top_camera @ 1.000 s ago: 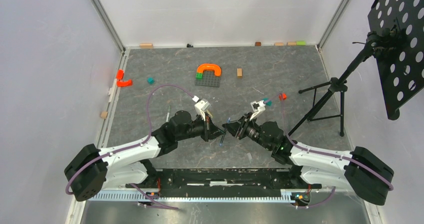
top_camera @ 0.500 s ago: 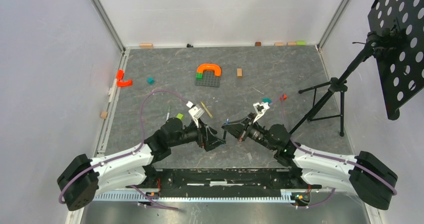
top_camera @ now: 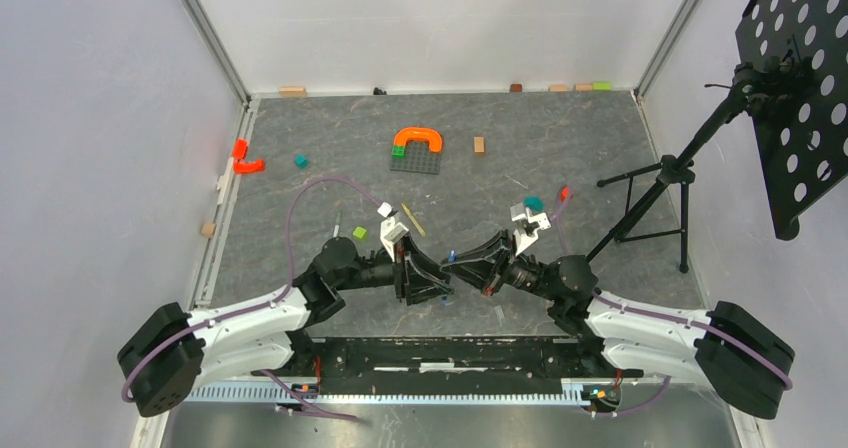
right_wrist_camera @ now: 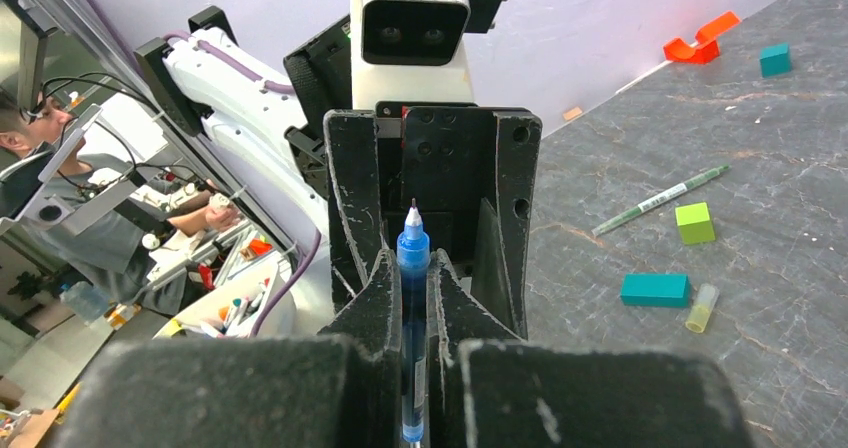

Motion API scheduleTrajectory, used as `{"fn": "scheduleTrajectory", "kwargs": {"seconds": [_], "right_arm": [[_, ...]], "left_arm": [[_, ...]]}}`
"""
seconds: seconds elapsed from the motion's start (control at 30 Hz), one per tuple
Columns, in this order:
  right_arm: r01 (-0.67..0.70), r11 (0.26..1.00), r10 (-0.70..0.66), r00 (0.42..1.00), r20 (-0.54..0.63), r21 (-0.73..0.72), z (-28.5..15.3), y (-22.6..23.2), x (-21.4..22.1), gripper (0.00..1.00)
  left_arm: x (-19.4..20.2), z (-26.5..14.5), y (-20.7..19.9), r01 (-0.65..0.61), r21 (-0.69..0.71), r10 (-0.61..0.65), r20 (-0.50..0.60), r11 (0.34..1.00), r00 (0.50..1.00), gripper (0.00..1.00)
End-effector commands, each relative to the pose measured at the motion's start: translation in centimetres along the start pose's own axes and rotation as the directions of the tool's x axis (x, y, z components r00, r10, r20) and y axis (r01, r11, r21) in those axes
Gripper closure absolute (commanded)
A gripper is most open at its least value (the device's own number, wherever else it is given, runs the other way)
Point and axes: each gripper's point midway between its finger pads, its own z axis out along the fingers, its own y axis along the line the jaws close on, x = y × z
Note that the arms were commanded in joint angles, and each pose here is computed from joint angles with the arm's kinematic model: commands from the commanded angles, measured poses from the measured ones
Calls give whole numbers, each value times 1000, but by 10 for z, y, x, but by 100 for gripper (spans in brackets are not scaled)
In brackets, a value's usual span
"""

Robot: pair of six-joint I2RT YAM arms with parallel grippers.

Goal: Insert the pens into the pen caps

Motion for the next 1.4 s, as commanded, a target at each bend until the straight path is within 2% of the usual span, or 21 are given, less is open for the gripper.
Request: {"fn": "scheduleTrajectory", "kwargs": {"seconds": [0.0, 0.43, 0.6, 0.7, 0.73, 0.77, 0.87, 0.9, 0.93, 1.0, 1.07, 1.13, 1.2, 1.27, 1.37], "right_arm": [[49, 994, -44, 998, 45, -100, 3, 21, -14, 100], [61, 995, -58, 998, 39, -83, 2, 15, -10, 100], [53, 995, -49, 998, 47, -83, 2, 15, -11, 100], [50, 995, -46, 998, 44, -83, 3, 16, -11, 100], [49, 996, -46, 998, 36, -74, 3, 14, -10, 97], [54, 997, -52, 998, 30, -59, 4, 12, -11, 88], [88, 996, -88, 996, 3, 33, 6, -3, -12, 39], [107, 991, -105, 994, -21, 80, 6, -12, -10, 32], [133, 984, -131, 991, -27, 120, 6, -17, -16, 29], [188, 961, -181, 982, -51, 204, 6, -28, -26, 27], [245, 915, -226, 969, -98, 321, 1, -45, -35, 27], [285, 830, -251, 959, -134, 479, -8, -68, -51, 28], [333, 735, -260, 943, -207, 590, -18, -88, -59, 30], [382, 686, -259, 923, -283, 619, -16, -97, -62, 31], [449, 664, -216, 880, -422, 598, -8, -110, -45, 32]], "left_arm": [[-27, 9, -24, -23, 106, 16, 64, 994, 998, 45], [-40, 15, -33, 27, 143, -40, 88, 989, 995, 67], [-40, 17, -35, 41, 159, -54, 81, 986, 995, 98], [-41, 16, -37, 44, 160, -58, 87, 986, 995, 98], [-40, 16, -34, 52, 144, -65, 84, 988, 994, 98], [-39, 15, -30, 60, 114, -69, 77, 992, 995, 98], [-35, 9, -18, 67, 22, -68, 65, 998, 996, 98], [-32, 6, -13, 78, -21, -76, 55, 997, 996, 98], [-30, 1, -7, 78, -74, -75, 47, 994, 996, 98], [-31, -11, 1, 71, -176, -67, 29, 982, 997, 98], [-31, -28, 8, 55, -281, -57, 3, 958, 998, 98], [-35, -50, 15, 43, -405, -50, -7, 913, 999, 98], [-43, -79, 29, 45, -559, -41, 20, 828, 999, 98], [-49, -103, 33, 74, -651, -49, 57, 756, 997, 98], [-68, -142, 30, 69, -768, -32, 63, 636, 998, 98]]}}
